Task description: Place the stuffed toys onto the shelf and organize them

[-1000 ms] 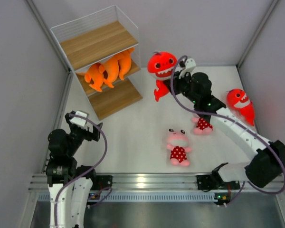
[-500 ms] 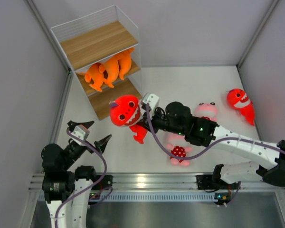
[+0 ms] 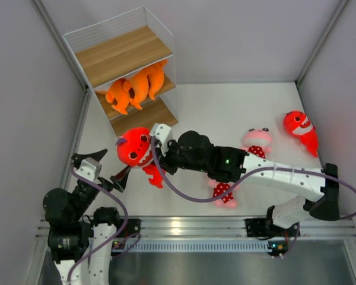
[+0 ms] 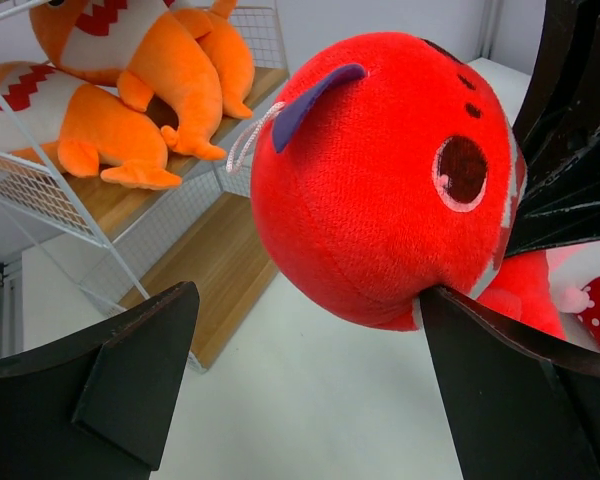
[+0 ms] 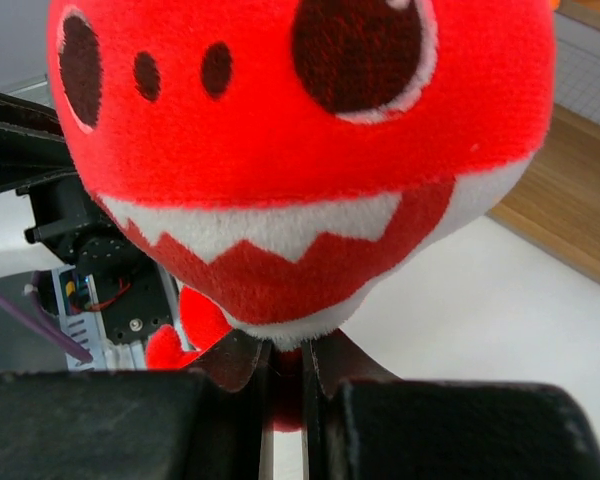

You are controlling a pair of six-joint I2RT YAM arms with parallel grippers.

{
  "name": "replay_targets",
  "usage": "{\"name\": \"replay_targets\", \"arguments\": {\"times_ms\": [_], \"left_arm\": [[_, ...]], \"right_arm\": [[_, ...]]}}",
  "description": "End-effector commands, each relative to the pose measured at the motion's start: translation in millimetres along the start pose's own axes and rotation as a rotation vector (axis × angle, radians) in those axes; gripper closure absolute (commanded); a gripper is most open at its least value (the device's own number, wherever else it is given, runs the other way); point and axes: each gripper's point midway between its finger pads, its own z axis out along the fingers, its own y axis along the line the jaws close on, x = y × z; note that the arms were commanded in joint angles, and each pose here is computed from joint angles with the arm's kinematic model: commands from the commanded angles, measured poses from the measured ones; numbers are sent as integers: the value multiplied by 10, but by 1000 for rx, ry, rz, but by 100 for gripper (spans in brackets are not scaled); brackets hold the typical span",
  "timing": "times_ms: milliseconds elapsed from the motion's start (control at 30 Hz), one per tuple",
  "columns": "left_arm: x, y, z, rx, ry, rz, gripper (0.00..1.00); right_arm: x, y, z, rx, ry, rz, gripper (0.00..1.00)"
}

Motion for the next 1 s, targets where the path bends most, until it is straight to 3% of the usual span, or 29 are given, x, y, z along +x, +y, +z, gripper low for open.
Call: {"name": "replay_targets", "arguments": {"times_ms": [0,33,133,167,200,267,300,500,633,833,900,967], "left_arm": [[-91,-20,-13,4,-21,-2,1],[-80,-13,1,6,-16,-4,1],[-18,-25,56,34,9,-16,29],[3,-13,65,31,15,-16,41],[51,49,83,3,28,-15,69],[109,136,99,-38,45,-18,94],[159,186,119,-57,58,-19,100],[416,340,328,-81,147,-127,100],[599,483,408,-129,216,-156,100],[646,336,532,-16,228,-217,100],[629,254,550,52,227,-191,73],[651,269,554,56,229,-160,58]], "right_arm": [[-276,344,46,-108,-59,-32,100],[-297,371,58,-114,-67,-33,100],[-358,472,98,-166,-84,-70,100],[-359,486,117,-174,-83,-77,100],[-330,512,149,-189,-76,-85,100],[-306,515,176,-192,-71,-98,100],[-260,515,206,-192,-59,-101,100],[-93,425,324,-203,-20,-74,100],[-59,140,398,-205,-40,55,100],[84,-61,542,-195,-7,76,100],[169,-119,582,-189,13,132,100],[223,-298,619,-167,11,173,100]]}}
